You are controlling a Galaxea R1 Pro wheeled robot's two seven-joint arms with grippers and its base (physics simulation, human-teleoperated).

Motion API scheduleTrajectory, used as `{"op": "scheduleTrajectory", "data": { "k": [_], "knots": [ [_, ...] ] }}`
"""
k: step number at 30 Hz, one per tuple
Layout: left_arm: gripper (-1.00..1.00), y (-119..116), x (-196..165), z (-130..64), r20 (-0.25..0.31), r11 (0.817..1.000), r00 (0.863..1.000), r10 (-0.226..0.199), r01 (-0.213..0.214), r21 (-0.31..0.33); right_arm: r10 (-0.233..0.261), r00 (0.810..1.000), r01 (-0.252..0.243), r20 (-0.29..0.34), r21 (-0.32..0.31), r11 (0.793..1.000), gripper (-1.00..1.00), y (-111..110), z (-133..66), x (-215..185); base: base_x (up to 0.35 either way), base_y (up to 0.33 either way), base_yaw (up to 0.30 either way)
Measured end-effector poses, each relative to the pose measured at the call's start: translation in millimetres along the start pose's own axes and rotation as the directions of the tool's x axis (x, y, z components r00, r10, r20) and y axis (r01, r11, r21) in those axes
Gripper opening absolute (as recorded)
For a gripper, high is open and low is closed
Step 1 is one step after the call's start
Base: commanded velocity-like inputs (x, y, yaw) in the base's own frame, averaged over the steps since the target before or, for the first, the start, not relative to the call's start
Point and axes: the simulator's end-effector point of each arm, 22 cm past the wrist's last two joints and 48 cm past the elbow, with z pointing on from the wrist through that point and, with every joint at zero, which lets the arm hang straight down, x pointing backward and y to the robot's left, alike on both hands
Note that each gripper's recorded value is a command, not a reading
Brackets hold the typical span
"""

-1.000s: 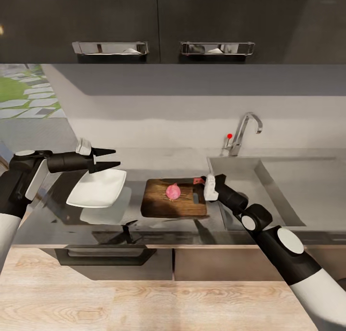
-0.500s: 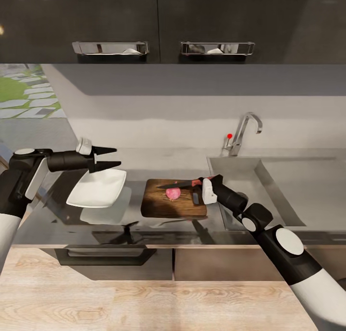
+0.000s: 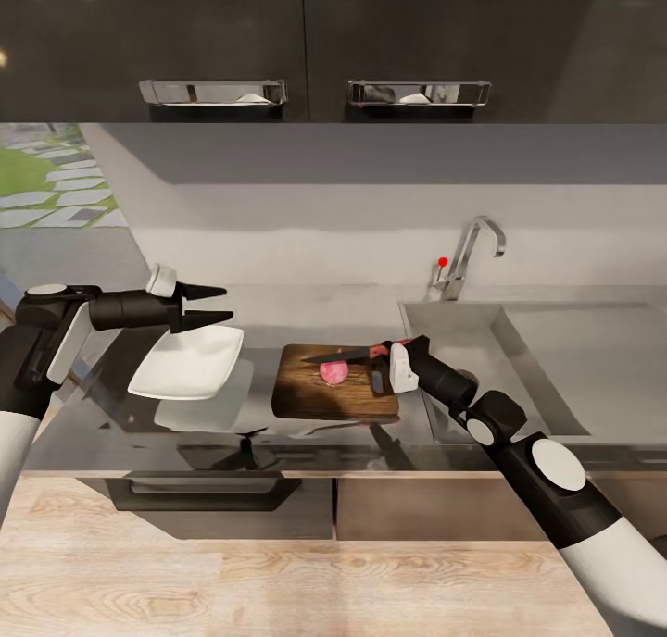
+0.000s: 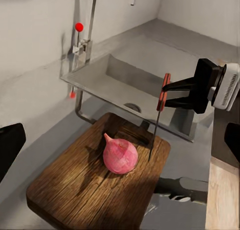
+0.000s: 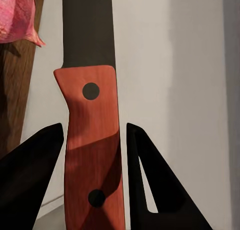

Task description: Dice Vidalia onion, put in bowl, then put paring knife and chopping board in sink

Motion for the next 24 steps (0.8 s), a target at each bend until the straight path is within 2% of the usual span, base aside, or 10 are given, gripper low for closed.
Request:
{"op": "scheduleTrajectory", "data": {
  "k": [7,17,21,24],
  "knots": [
    [1.0,0,1,-0.7,-0.004,1.0,1.0,-0.017,0.017,0.003,0.0,1.0,0.0,0.0,0.003,1.0,-1.0,-1,-0.1,0,0.0,0.0,0.0],
    [1.0,-3,-1,-1.3,-0.003,1.0,1.0,-0.014,0.014,0.009,0.0,1.0,0.0,-0.003,0.005,1.0,-1.0,-2,-0.3,1,0.0,0.0,0.0],
    [1.0,-11,-4,-1.0,0.0,0.999,1.0,0.0,0.0,0.039,0.004,1.0,-0.004,-0.015,0.011,1.0,-1.0,-5,-1.6,7,0.0,0.0,0.0],
    [1.0,-23,-6,-1.8,0.001,0.996,1.0,0.009,-0.009,0.089,0.008,1.0,-0.007,-0.027,0.018,1.0,-1.0,-8,-2.8,13,0.0,0.0,0.0]
  ]
}}
